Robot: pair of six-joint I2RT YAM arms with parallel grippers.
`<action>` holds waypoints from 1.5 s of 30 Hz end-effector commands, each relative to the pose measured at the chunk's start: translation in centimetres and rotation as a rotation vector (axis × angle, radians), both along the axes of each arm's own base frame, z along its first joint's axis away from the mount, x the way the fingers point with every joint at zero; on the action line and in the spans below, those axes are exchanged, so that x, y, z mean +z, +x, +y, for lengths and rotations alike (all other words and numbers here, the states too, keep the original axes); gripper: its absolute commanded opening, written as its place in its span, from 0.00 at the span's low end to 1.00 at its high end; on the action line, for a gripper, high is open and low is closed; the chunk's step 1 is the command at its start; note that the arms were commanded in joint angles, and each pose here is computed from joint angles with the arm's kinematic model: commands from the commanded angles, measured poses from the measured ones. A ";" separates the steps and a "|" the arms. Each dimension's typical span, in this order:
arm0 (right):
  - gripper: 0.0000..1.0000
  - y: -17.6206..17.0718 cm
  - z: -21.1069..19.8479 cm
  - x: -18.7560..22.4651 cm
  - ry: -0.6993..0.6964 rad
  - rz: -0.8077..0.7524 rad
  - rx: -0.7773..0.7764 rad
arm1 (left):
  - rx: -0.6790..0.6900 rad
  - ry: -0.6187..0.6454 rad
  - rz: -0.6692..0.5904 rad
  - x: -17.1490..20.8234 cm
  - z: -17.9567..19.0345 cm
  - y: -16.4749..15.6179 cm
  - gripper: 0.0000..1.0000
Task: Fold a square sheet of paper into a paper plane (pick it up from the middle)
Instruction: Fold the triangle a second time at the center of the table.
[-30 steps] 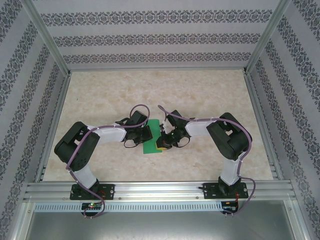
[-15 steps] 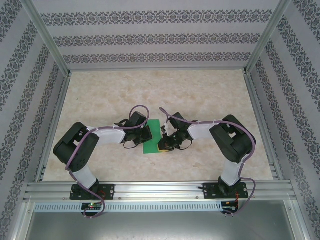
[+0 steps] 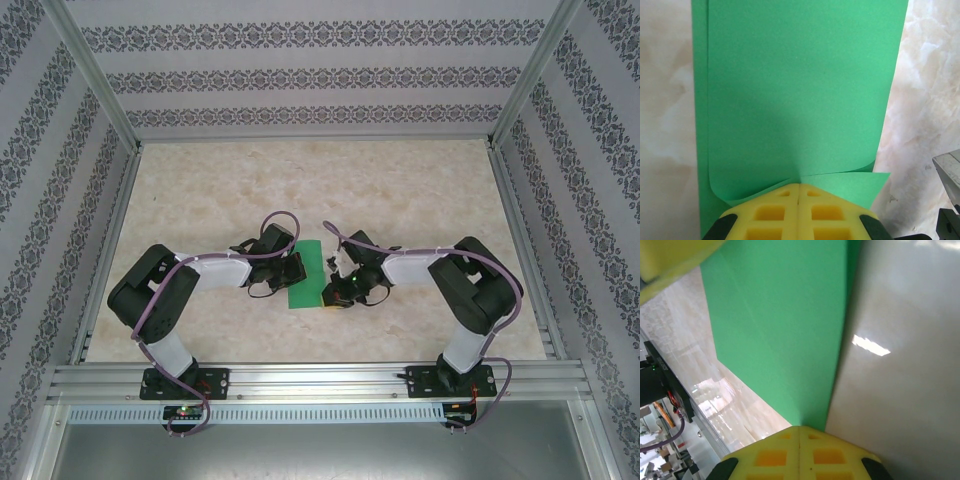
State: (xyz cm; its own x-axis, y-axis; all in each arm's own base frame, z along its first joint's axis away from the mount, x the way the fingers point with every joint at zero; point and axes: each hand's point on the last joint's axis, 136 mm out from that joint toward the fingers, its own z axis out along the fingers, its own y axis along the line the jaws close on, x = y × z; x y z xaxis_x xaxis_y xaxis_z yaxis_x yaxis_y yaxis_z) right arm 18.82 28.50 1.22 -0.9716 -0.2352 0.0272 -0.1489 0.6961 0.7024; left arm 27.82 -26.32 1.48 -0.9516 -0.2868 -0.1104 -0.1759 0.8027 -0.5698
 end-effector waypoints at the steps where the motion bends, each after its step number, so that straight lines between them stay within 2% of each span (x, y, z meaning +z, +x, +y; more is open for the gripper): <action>1: 0.03 -2.0 -2.5 -0.5 -0.122 0.102 -0.041 | 0.016 0.155 0.107 -4.1 3.1 -2.2 0.05; 6: 0.03 0.9 -0.1 5.0 0.018 -0.025 -0.077 | 0.008 0.143 0.098 -3.7 2.8 -2.1 0.05; 9: 0.03 2.1 1.0 5.9 0.038 -0.046 -0.083 | 0.009 0.139 0.093 -3.5 2.7 -1.9 0.06; 16: 0.03 3.2 2.3 2.2 -0.005 -0.002 -0.080 | 0.000 0.122 0.095 -3.4 2.3 -1.8 0.06; 23: 0.03 0.4 -0.1 -3.1 -0.139 0.094 -0.056 | -0.019 0.085 0.047 -1.8 1.6 -1.2 0.10; 28: 0.02 -0.2 -0.7 -4.0 -0.176 0.104 -0.059 | -0.048 0.004 -0.043 2.0 0.3 -0.2 0.17; 33: 0.02 -0.1 -0.5 -4.1 -0.178 0.100 -0.065 | -0.063 -0.092 -0.073 4.1 -0.8 -0.7 0.19; 40: 0.02 -0.1 -0.7 -4.3 -0.191 0.099 -0.069 | -0.101 -0.136 -0.036 2.4 -2.1 -1.5 0.12; 45: 0.00 -0.4 -1.3 -4.8 -0.215 0.103 -0.066 | -0.047 -0.037 0.001 -0.9 -0.4 -1.7 0.09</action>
State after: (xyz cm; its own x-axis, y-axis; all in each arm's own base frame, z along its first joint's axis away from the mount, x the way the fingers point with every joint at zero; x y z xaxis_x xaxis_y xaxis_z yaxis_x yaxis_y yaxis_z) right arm 20.81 30.51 1.07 -0.9808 -0.1811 0.0726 -0.0795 0.7107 0.6990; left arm 26.24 -27.23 1.63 -0.9702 -0.2270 -0.0850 -0.1260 0.7719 -0.6232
